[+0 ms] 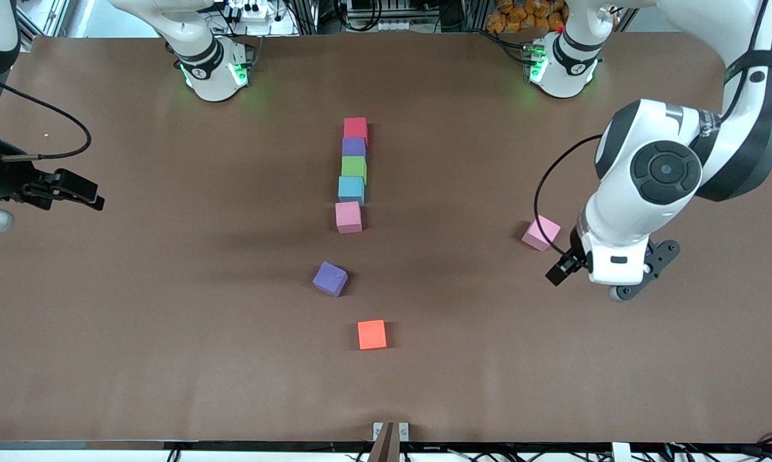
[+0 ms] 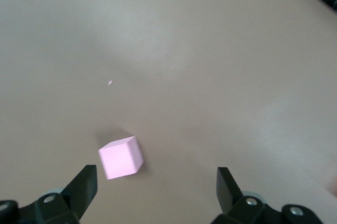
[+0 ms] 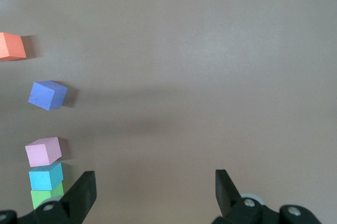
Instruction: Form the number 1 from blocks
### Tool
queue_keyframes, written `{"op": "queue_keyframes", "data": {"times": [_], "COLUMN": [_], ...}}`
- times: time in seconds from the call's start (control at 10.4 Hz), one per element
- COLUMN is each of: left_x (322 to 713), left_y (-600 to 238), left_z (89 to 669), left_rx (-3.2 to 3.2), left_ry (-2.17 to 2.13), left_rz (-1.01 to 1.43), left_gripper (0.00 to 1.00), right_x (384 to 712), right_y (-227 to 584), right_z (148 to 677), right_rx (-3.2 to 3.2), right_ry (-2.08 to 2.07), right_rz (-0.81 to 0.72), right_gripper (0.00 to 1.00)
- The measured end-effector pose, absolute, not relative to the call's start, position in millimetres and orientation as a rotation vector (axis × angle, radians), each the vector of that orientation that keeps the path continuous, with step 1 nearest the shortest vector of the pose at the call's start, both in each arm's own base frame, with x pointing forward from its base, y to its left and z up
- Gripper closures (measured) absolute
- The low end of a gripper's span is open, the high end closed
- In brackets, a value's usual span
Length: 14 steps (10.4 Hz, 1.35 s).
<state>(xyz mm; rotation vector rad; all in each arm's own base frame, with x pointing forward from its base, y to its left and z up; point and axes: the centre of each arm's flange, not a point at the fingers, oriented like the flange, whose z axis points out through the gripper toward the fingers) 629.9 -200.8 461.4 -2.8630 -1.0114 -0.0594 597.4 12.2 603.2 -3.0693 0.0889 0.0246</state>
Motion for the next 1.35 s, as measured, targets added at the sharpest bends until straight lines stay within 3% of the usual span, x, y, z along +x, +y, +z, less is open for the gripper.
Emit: {"op": "queue_keyframes", "data": {"times": [0.48, 0.87, 1.35], "left_x": [550, 536, 526], "left_y": [-172, -142, -96], "left_z": [504, 575, 654], "left_rx": [-2.962, -3.095, -3.110], "left_ry": [-0.793, -0.458, -0.117], "left_rz": [-0.003, -0.127, -0.090], "left_gripper": [0.00, 0.00, 0.00], "right_x": [595, 595, 595], "right_y": [12, 12, 11], "right_z": [612, 614, 615], "right_rx": [-3.069, -3.068, -3.068], "right_ry": [0.096, 0.097, 0.101], "right_rz": [0.004, -0.002, -0.004], "right_gripper": [0.00, 0.00, 0.00]}}
